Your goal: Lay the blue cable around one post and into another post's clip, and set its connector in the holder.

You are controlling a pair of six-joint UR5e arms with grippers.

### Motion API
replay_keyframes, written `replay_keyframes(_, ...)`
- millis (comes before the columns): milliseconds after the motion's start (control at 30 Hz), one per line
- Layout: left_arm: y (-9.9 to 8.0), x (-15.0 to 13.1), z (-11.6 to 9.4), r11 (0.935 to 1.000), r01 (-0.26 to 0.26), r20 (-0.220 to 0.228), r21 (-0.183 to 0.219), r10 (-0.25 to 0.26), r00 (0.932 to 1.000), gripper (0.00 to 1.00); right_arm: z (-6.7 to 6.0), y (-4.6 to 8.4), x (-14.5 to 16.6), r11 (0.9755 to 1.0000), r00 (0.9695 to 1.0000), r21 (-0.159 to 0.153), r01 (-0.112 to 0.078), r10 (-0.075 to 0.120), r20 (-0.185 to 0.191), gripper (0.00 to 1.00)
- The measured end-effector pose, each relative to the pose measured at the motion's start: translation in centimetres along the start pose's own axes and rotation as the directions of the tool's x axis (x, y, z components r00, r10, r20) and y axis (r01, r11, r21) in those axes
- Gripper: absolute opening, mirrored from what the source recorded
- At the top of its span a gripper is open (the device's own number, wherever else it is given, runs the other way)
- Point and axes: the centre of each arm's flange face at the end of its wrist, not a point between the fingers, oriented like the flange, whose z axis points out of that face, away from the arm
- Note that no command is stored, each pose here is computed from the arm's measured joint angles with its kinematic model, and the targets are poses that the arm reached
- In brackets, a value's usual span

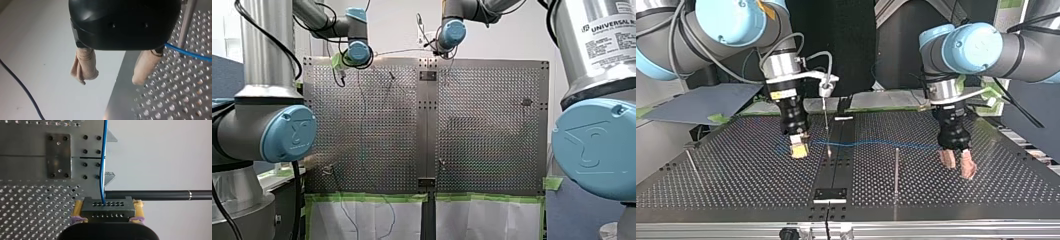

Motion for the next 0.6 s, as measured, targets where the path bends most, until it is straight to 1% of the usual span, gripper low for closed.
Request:
replay_keyframes(100,0.6,0.2,1.3,0.9998,-0.021,-0.018,-0.004,0.021,0.9996,1.00,0.7,0.1,0.4,1.0000,0.9999,-0.003,-0.002,0.002,-0.017,0.00)
replay_keyframes(200,0.8,0.6,2.3,0.9996,-0.028,-0.041,-0.001,0.028,0.9988,1.00,1.5,0.2,0.1,1.0000,0.9998,-0.002,-0.001,0.001,-0.018,0.00)
replay_keyframes(400,0.3,1.6,3.9,0.9990,-0.034,-0.097,0.030,0.037,0.9946,1.00,2.8,0.1,-0.4,1.0000,0.9998,-0.001,0.002,-0.002,-0.019,0.00)
replay_keyframes(600,-0.7,1.8,5.0,0.9969,-0.025,-0.143,0.074,0.035,0.9890,1.00,4.1,0.0,-0.8,1.0000,0.9997,0.000,0.005,-0.005,-0.022,0.00)
